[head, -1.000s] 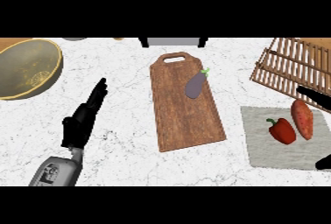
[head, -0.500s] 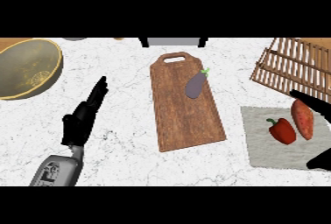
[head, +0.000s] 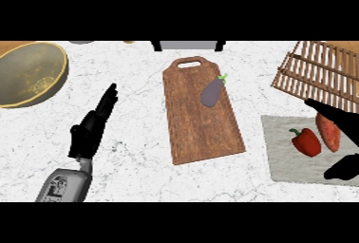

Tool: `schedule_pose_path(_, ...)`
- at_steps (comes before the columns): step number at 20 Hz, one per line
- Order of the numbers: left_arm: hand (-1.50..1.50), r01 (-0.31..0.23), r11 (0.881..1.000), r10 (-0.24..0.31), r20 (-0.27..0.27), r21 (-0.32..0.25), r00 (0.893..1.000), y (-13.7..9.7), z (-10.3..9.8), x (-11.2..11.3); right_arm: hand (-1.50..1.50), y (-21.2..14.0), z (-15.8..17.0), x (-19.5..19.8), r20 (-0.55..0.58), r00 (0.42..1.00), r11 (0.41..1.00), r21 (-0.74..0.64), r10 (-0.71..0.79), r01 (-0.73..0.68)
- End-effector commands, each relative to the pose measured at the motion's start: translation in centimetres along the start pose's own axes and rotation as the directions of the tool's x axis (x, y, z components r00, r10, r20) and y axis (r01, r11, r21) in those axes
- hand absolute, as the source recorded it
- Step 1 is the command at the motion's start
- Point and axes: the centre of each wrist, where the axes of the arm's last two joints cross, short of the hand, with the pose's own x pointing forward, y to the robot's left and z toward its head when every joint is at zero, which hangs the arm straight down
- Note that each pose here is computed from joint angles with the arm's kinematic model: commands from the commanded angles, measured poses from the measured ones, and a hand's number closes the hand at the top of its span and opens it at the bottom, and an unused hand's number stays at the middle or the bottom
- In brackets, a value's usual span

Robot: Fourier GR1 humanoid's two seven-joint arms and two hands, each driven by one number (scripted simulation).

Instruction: Pick the bell pepper from the placemat and place it in the tiered shelf

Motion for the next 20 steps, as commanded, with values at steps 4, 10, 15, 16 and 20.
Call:
schedule_pose_path(4, 0.00, -0.003, 1.000, 0.003, 0.001, -0.013, 1.000, 0.6, 0.9, 0.4, -1.50, 3.0, -0.9, -1.5, -0.011, 1.000, 1.000, -0.006, 0.005, -0.005)
schedule_pose_path(10, 0.00, 0.000, 1.000, 0.000, -0.005, 0.005, 1.000, 0.4, -0.7, 0.4, -1.50, 0.7, -1.8, -1.2, -0.025, 0.999, 1.000, 0.005, 0.025, -0.025)
schedule_pose_path(15, 0.00, -0.009, 1.000, 0.009, 0.001, -0.005, 1.000, -0.7, 0.0, 1.0, -1.50, 4.6, -3.0, -1.8, -0.040, 0.999, 0.999, 0.016, 0.035, -0.034)
schedule_pose_path(16, 0.00, -0.004, 1.000, 0.004, -0.002, -0.002, 1.000, 1.3, -0.4, -0.4, -1.50, 3.5, -3.1, -4.1, -0.034, 0.998, 0.999, 0.016, 0.047, -0.046)
schedule_pose_path(20, 0.00, -0.013, 1.000, 0.013, -0.009, 0.005, 1.000, -0.9, 1.6, -0.8, -1.50, 4.0, -2.1, -2.4, -0.022, 1.000, 1.000, 0.018, 0.021, -0.021)
